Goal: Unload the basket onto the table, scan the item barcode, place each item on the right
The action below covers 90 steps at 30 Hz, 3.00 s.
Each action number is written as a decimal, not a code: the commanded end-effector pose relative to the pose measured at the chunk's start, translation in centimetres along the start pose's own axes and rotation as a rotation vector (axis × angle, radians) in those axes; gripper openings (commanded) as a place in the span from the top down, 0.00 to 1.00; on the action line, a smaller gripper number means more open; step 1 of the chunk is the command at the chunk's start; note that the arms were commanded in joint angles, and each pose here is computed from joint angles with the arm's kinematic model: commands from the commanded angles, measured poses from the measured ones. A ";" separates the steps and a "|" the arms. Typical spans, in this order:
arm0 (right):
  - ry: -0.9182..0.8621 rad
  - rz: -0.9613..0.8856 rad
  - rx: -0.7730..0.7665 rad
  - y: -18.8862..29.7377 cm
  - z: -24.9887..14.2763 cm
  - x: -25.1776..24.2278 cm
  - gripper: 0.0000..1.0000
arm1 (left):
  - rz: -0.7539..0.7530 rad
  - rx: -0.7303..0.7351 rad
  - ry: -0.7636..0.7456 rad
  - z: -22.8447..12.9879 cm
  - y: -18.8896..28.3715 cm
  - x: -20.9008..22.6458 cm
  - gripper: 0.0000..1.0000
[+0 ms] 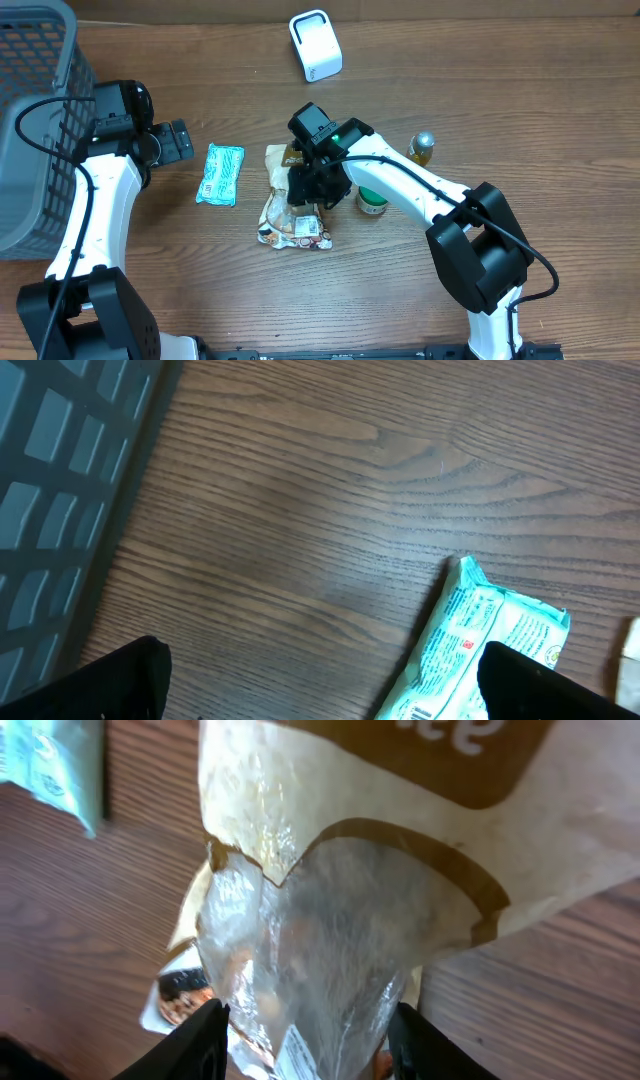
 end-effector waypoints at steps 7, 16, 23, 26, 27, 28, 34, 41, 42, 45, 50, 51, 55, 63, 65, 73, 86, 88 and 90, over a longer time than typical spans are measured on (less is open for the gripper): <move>0.055 0.091 -0.032 -0.3 -0.1 2.9 0.50 | -0.006 -0.038 -0.014 0.9 1.0 -0.3 0.00; 0.084 0.107 -0.054 -0.5 0.0 3.9 0.46 | -0.006 -0.038 -0.014 0.9 1.0 -0.3 0.01; 0.077 0.104 -0.051 0.5 0.0 4.0 0.45 | -0.006 -0.038 -0.014 0.9 1.0 -0.3 0.00; 0.089 0.117 -0.083 2.5 0.6 4.8 0.44 | -0.006 -0.038 -0.014 0.9 1.0 -0.3 0.01; 0.095 0.123 -0.097 3.3 0.8 5.2 0.42 | -0.006 -0.038 -0.014 0.9 1.0 -0.3 0.00; 0.098 0.127 -0.105 3.9 0.9 5.4 0.42 | -0.006 -0.038 -0.014 0.9 1.0 -0.3 0.00; 0.095 0.084 -0.118 4.8 0.9 5.2 0.39 | -0.006 -0.038 -0.014 0.9 1.0 -0.3 0.00; 0.072 -0.041 -0.091 4.1 0.0 3.6 0.35 | -0.006 -0.038 -0.014 0.9 1.0 -0.3 0.00; 0.071 -0.044 -0.086 3.9 -0.1 3.5 0.35 | -0.006 -0.038 -0.014 0.9 1.0 -0.3 0.00; 0.063 -0.057 -0.058 3.6 -0.6 3.1 0.34 | -0.006 -0.038 -0.014 0.9 1.0 -0.3 0.00; 0.046 -0.083 -0.002 3.5 -1.6 2.6 0.34 | -0.006 -0.038 -0.014 0.9 1.0 -0.3 0.00; 0.042 -0.091 0.013 3.5 -1.9 2.4 0.34 | -0.006 -0.038 -0.014 0.9 1.0 -0.3 0.01; 0.039 -0.095 0.023 3.5 -2.1 2.4 0.33 | -0.006 -0.038 -0.014 0.9 1.0 -0.3 0.00; 0.039 -0.094 0.021 3.5 -2.0 2.4 0.33 | -0.006 -0.038 -0.014 0.9 1.0 -0.3 0.00; 0.039 -0.094 0.020 3.5 -2.0 2.4 0.33 | -0.006 -0.038 -0.014 0.9 1.0 -0.3 0.00; 0.030 -0.110 0.054 3.5 -2.6 2.1 0.33 | -0.006 -0.038 -0.014 0.9 1.0 -0.3 0.01; 0.014 -0.158 0.101 2.6 -3.8 0.9 0.53 | -0.006 -0.038 -0.014 0.9 1.0 -0.3 0.00; 0.017 -0.155 0.089 2.2 -3.7 0.8 0.52 | -0.006 -0.038 -0.014 0.9 1.0 -0.3 0.00; 0.020 -0.146 0.071 1.8 -3.4 0.8 0.52 | -0.006 -0.038 -0.014 0.9 1.0 -0.3 0.01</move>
Point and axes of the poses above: each gripper's point midway between its finger pads, its own y axis back along the fingers, its own x axis along the line the jaws close on, z = x × y, the point moved 7 cm from there along y, back along the fingers, and after that the axes turned 4 degrees about y, right-handed, at the moved point
